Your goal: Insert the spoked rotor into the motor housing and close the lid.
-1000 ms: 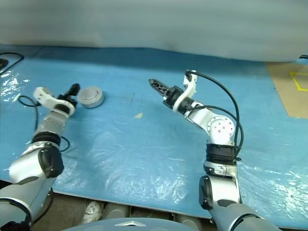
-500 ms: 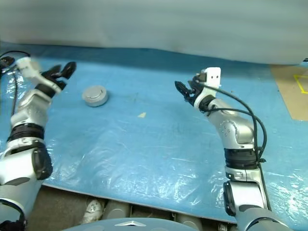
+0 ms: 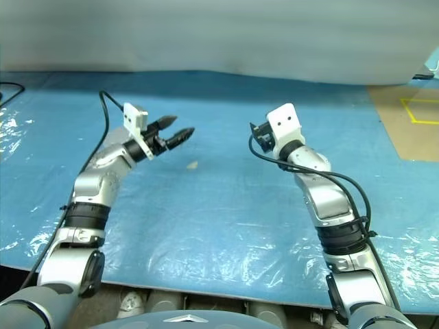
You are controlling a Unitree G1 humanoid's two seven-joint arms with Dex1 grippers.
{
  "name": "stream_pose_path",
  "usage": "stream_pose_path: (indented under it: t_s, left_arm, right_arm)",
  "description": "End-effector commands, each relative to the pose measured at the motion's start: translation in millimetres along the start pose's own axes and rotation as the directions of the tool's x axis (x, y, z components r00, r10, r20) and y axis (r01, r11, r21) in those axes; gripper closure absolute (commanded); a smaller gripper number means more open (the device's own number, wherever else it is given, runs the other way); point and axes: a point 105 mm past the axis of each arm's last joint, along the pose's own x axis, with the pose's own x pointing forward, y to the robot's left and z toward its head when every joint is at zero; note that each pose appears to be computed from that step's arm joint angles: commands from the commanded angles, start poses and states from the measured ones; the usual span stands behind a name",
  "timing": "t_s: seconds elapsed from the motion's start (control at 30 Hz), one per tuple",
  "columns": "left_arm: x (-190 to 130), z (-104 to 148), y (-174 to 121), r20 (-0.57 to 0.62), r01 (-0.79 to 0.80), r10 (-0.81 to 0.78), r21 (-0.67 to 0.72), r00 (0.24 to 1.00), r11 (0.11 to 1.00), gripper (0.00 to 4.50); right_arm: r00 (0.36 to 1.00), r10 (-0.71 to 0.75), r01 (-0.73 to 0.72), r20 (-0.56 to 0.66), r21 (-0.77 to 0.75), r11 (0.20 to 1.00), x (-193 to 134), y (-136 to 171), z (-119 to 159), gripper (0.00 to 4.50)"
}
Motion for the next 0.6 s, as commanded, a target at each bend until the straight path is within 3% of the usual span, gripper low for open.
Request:
stream_pose_path:
  t_s: [0.03, 0.17, 0.27, 0.33, 0.6]
  left_arm:
    - [-6.9, 4.5, -6.6, 0.023, 0.023, -0.024, 0.043, 0.999, 0.999, 0.01]
    - [-17.3, -7.4, -12.6, 0.01, 0.002, -0.002, 0.036, 1.0, 0.999, 0.01]
    - [-18.1, -10.0, -16.2, 0.015, -0.023, 0.023, 0.046, 1.0, 0.999, 0.0]
    - [-15.0, -8.8, -19.7, 0.029, -0.035, 0.033, 0.068, 0.999, 0.997, 0.0]
    - [8.3, 6.1, -25.4, 0.101, -0.064, 0.052, 0.122, 0.994, 0.99, 0.0]
  right_arm:
    - [1.0, -0.013, 0.012, -0.019, -0.034, 0.999, -8.4, 1.5, -9.8, 1.25]
    - [0.997, -0.014, 0.01, -0.076, -0.045, 0.999, -20.9, 10.1, -32.3, 1.25]
    - [1.0, 0.028, -0.028, 0.012, 0.004, 1.0, -24.0, 20.1, -19.6, 0.68]
    - [0.999, -0.002, 0.0, 0.039, 0.032, 0.999, -19.5, 18.6, -13.3, 0.03]
    - [0.995, 0.0, -0.004, 0.098, 0.041, 0.999, -3.8, 17.8, -1.1, 0.03]
